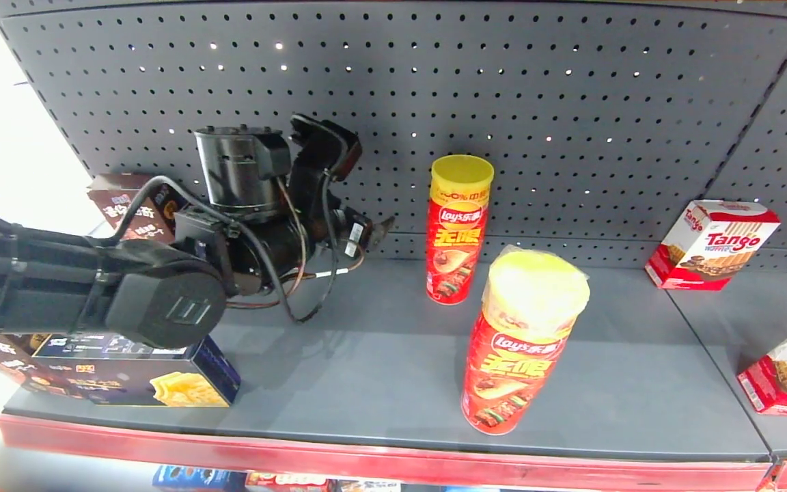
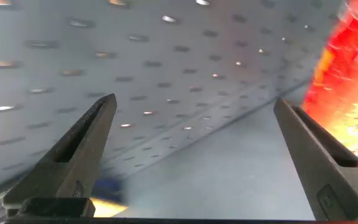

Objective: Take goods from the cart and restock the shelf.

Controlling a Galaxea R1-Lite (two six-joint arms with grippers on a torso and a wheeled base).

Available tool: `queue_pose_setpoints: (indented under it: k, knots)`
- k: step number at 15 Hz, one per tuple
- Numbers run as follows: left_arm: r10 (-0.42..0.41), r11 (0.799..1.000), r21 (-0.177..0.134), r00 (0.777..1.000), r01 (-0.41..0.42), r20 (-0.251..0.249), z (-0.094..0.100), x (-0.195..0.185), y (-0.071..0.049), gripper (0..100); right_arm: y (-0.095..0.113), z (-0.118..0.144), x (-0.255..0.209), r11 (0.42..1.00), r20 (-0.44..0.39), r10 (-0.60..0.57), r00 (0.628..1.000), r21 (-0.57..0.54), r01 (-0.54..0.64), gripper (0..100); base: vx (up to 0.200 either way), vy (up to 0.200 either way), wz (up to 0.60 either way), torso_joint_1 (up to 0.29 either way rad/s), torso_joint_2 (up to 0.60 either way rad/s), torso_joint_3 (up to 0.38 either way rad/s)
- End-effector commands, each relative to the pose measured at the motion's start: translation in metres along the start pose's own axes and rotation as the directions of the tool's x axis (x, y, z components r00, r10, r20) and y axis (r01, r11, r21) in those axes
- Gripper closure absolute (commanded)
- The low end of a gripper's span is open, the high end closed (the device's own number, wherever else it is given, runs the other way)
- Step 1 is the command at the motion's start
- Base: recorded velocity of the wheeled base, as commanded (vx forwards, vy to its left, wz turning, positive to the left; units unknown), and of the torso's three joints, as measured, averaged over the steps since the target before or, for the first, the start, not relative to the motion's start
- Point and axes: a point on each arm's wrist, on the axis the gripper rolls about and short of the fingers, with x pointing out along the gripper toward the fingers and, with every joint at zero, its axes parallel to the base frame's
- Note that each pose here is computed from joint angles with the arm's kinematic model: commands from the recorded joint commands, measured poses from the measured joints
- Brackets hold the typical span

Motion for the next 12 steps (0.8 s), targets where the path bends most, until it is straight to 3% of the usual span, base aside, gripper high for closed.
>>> queue_pose_setpoints:
  k: [1,3,5,9,10,11,12]
  knots:
    - [0.063,0.998,-0.011,0.998,-0.063,0.009,0.008,-0.032,0.018,0,0.0,0.0,0.0,1.0,-0.001,0.0,1.0,0.0,0.0,0,0.0,0.0,0.0,0.0,0.0,0.0]
    - [0.081,0.997,-0.02,0.997,-0.081,-0.011,0.001,-0.049,0.023,0,0.0,0.0,0.0,1.0,0.0,0.0,1.0,0.0,0.0,0,0.0,0.0,0.0,0.0,0.0,0.0]
    - [0.102,0.994,-0.033,0.995,-0.102,0.02,-0.003,-0.053,0.026,0,0.0,0.0,0.0,1.0,-0.001,0.001,1.0,0.0,-0.001,0,0.0,0.0,0.0,0.0,0.0,0.0]
    - [0.11,0.993,-0.034,0.994,-0.109,0.023,-0.008,-0.056,0.027,0,0.001,0.0,0.0,0.999,-0.005,0.043,0.999,-0.009,-0.043,0,0.0,0.0,0.0,0.0,0.0,0.0]
    - [0.112,0.993,-0.037,0.993,-0.111,0.039,-0.008,-0.057,0.027,0,0.001,0.015,-0.003,0.997,0.053,0.077,0.996,-0.014,-0.076,0,0.0,0.0,0.0,0.0,0.0,0.0]
    - [0.113,0.993,-0.037,0.993,-0.111,0.04,-0.008,-0.058,0.027,0,0.001,0.082,-0.001,0.996,0.114,0.084,0.99,-0.006,-0.084,0,0.0,0.0,0.0,0.0,0.0,0.0]
    - [0.112,0.993,-0.038,0.993,-0.111,0.043,-0.008,-0.058,0.027,0,0.003,0.105,0.011,0.996,0.082,0.09,0.992,-0.001,-0.091,0,0.0,0.0,0.0,0.0,0.0,0.0]
